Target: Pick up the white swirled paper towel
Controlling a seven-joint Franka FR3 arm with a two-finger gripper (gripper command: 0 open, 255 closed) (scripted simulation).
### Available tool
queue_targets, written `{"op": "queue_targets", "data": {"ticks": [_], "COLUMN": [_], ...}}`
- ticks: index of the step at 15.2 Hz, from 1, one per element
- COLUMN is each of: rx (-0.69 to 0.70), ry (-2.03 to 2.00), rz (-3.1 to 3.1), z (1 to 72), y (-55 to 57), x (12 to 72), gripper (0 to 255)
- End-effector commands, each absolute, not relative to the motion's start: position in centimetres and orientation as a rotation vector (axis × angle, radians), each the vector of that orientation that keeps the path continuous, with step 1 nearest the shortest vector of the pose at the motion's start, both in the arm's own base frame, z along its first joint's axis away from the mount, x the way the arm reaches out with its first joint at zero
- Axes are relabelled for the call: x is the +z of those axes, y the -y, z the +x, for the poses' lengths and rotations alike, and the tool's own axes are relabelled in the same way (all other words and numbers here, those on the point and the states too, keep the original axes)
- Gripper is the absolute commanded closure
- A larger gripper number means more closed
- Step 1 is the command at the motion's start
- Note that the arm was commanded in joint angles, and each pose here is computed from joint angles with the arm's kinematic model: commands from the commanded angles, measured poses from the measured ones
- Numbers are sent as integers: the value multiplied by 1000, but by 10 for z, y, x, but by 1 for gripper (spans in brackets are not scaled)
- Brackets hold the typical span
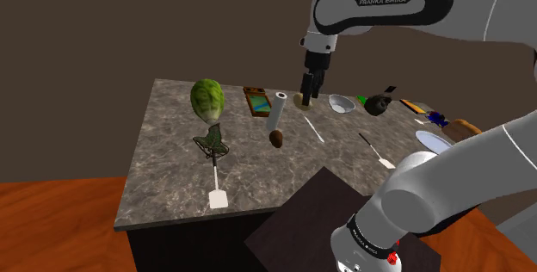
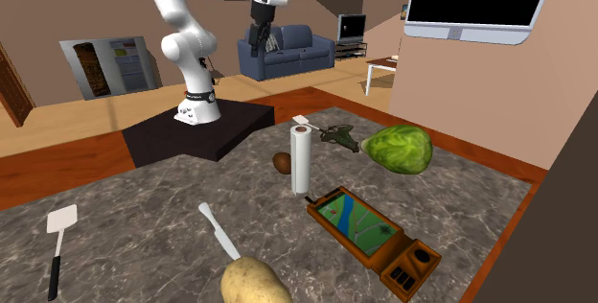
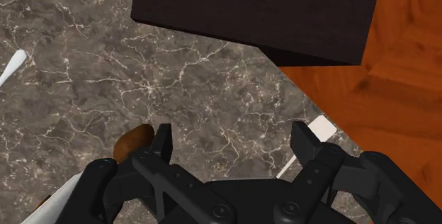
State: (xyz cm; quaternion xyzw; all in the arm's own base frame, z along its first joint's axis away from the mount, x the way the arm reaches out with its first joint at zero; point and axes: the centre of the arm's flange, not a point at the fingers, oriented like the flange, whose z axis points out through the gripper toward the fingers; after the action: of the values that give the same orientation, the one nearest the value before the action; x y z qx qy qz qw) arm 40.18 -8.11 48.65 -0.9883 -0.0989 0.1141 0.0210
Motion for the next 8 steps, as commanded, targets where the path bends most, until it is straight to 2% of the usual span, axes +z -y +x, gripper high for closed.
{"op": "queue_targets", "data": {"ticks": [1,8], "rx": [363,394], "ry": [335,429], "rz": [-3061,-3049], "z": [417,481], "y": [98,155], "x": [477,438], "gripper": [0,0]}}
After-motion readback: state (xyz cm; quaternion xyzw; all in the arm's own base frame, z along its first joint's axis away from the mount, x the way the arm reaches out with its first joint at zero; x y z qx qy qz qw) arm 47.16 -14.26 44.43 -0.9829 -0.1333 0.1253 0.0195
